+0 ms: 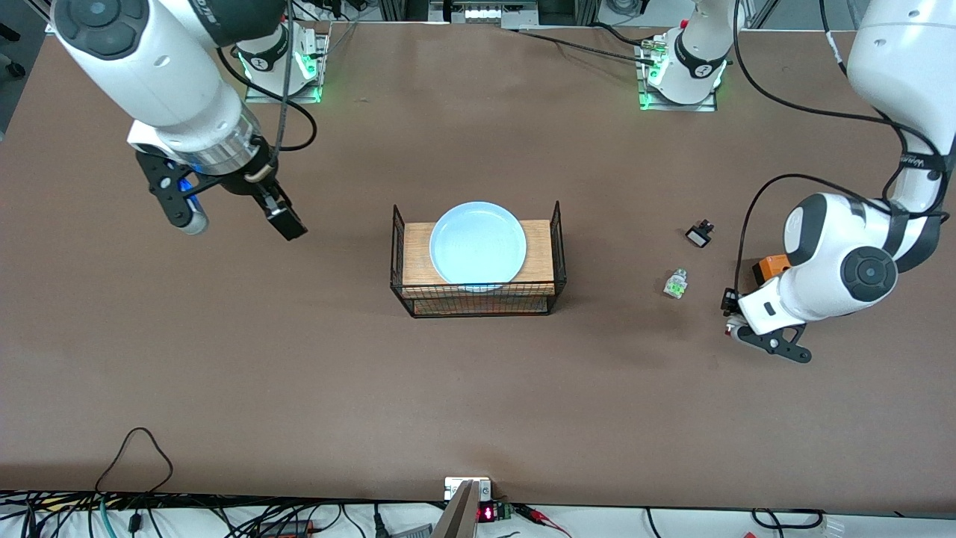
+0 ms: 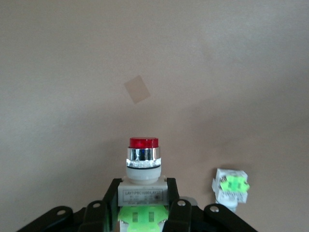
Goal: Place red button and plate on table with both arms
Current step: 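Lower the red button beside the green parts while the right gripper nears the plate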
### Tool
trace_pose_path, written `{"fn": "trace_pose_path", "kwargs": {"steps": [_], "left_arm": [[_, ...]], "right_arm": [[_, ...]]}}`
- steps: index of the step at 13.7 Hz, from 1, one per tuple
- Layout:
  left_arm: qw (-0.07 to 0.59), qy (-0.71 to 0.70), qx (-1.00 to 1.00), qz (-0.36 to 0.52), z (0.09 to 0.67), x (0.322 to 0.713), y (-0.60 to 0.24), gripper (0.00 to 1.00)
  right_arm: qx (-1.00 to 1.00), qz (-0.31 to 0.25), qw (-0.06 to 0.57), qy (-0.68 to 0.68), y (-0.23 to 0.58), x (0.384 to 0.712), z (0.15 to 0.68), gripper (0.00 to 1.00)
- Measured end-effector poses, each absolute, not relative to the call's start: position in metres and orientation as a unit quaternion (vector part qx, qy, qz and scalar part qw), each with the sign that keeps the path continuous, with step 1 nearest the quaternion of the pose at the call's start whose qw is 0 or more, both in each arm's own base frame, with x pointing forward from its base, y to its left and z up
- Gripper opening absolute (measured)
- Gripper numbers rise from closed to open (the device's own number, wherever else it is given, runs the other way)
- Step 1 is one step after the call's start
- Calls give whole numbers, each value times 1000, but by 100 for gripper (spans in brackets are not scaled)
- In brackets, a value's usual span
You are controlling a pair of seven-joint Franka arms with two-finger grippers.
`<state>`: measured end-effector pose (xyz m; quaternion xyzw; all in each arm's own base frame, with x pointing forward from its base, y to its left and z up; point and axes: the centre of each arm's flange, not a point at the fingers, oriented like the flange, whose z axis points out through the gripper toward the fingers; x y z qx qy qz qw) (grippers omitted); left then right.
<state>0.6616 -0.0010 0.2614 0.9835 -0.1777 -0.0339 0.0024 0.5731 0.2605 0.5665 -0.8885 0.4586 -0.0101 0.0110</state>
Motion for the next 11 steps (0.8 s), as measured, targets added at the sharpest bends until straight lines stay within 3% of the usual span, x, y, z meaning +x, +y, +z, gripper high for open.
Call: {"fn": "trace_pose_path", "kwargs": {"steps": [11], "left_arm": [[22,-174,984,-28,213,661,2,41]], "right_arm": [[-917,-27,10,398,336,542,535,100]]}}
